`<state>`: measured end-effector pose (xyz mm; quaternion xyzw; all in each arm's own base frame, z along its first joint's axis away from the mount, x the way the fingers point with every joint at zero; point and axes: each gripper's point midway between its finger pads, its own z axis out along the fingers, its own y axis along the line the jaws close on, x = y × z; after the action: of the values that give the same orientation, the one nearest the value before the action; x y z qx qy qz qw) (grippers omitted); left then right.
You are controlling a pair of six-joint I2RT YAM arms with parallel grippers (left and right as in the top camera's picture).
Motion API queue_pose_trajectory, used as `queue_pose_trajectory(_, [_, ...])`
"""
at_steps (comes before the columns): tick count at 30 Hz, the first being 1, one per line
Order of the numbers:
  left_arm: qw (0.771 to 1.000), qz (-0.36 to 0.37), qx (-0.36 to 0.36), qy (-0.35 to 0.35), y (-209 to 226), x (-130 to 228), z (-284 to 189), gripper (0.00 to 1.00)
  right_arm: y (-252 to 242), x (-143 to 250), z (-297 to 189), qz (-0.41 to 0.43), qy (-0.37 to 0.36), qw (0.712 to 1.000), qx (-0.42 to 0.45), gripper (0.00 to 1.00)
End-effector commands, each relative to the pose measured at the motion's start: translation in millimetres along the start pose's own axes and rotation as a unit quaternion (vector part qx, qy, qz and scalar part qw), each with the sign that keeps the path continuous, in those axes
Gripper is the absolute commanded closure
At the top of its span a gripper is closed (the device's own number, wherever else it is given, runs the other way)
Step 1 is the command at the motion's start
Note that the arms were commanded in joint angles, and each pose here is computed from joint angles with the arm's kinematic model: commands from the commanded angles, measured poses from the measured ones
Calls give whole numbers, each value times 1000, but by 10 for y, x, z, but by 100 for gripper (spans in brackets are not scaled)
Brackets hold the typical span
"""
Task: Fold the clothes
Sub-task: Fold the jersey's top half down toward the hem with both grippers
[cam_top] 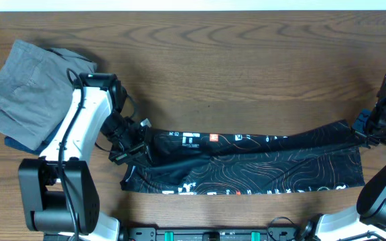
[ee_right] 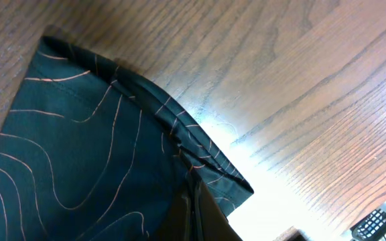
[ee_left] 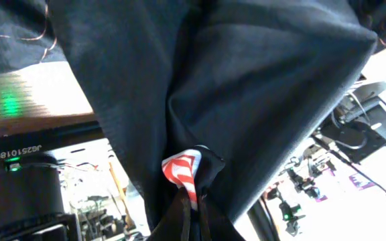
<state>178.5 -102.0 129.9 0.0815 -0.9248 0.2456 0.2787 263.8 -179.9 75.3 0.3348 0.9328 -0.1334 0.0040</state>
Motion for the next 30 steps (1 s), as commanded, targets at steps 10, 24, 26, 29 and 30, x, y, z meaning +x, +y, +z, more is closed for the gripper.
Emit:
queue_pose_trajectory(10, [975,33,-68,-211,180,-1019,-175,94,-42,-62,-28,19,-13,1000,5,96])
queue_pose_trajectory(24, [983,22,-84,-161,199,-876,58,30,-38,-74,-22,21,-16,1000,4,91])
queue_pose_trajectory(26, [984,20,-85,-157,205,-856,63,30,-36,-83,-23,23,-18,1000,3,90])
queue_pose_trajectory(29, [985,16,-87,-148,218,-813,75,30,-33,-93,-23,24,-20,1000,3,89])
queue_pose_trajectory(30, [985,15,-88,-145,221,-798,82,32,-34,-92,-23,24,-20,1000,3,89])
